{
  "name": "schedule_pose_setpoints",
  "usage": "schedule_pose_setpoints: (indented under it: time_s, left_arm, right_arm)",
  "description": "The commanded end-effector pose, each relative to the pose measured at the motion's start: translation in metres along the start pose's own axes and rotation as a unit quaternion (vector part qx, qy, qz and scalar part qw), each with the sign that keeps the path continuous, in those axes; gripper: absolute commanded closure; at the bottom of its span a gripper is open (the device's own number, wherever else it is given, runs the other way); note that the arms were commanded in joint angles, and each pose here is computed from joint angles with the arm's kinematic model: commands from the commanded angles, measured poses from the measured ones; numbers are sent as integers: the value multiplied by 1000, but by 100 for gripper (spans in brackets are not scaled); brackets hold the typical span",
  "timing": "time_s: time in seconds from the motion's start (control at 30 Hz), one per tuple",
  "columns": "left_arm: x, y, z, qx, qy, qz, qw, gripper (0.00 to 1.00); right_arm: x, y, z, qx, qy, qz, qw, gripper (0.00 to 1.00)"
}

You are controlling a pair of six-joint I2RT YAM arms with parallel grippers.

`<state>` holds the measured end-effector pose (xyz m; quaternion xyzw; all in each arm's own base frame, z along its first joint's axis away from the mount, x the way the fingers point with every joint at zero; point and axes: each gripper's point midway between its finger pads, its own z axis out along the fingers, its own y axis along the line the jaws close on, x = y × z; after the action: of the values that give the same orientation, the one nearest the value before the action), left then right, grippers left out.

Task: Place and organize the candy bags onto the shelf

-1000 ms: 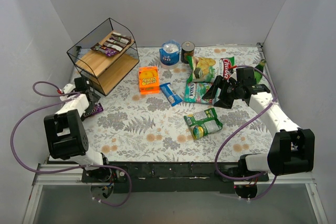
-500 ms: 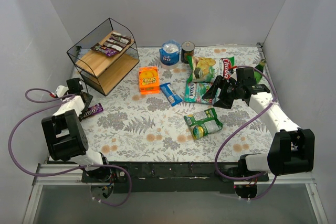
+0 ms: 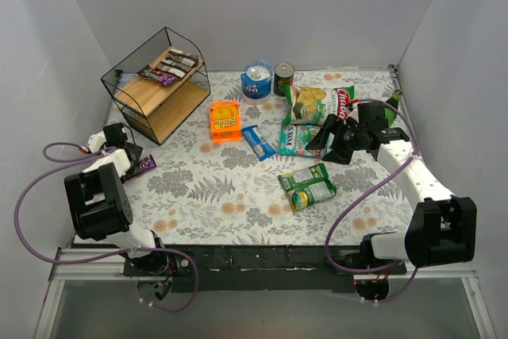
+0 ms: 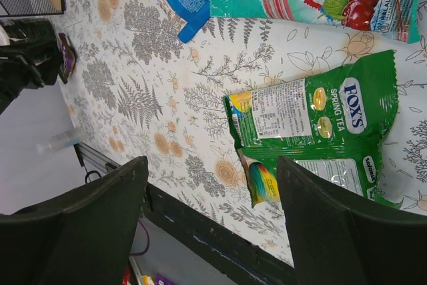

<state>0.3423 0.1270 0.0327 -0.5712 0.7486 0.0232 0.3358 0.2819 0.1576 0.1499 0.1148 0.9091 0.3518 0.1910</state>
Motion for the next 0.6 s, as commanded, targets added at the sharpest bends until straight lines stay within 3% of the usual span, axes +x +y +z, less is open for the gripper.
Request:
schedule_pose_setpoints:
  time_s: [0.0, 0.27, 0.57]
  left_arm:
    - [39, 14, -10, -2, 68, -40, 997, 54]
    - [87, 15, -45, 16, 104, -30, 994, 57]
    - [184, 22, -96, 49, 180, 89, 978, 56]
  right_arm:
    - [-7, 16, -11, -24, -14, -21, 999, 16]
    - [0, 12, -8, -31, -12, -15, 999, 16]
    - [9, 6, -5, -38, -11, -12, 999, 16]
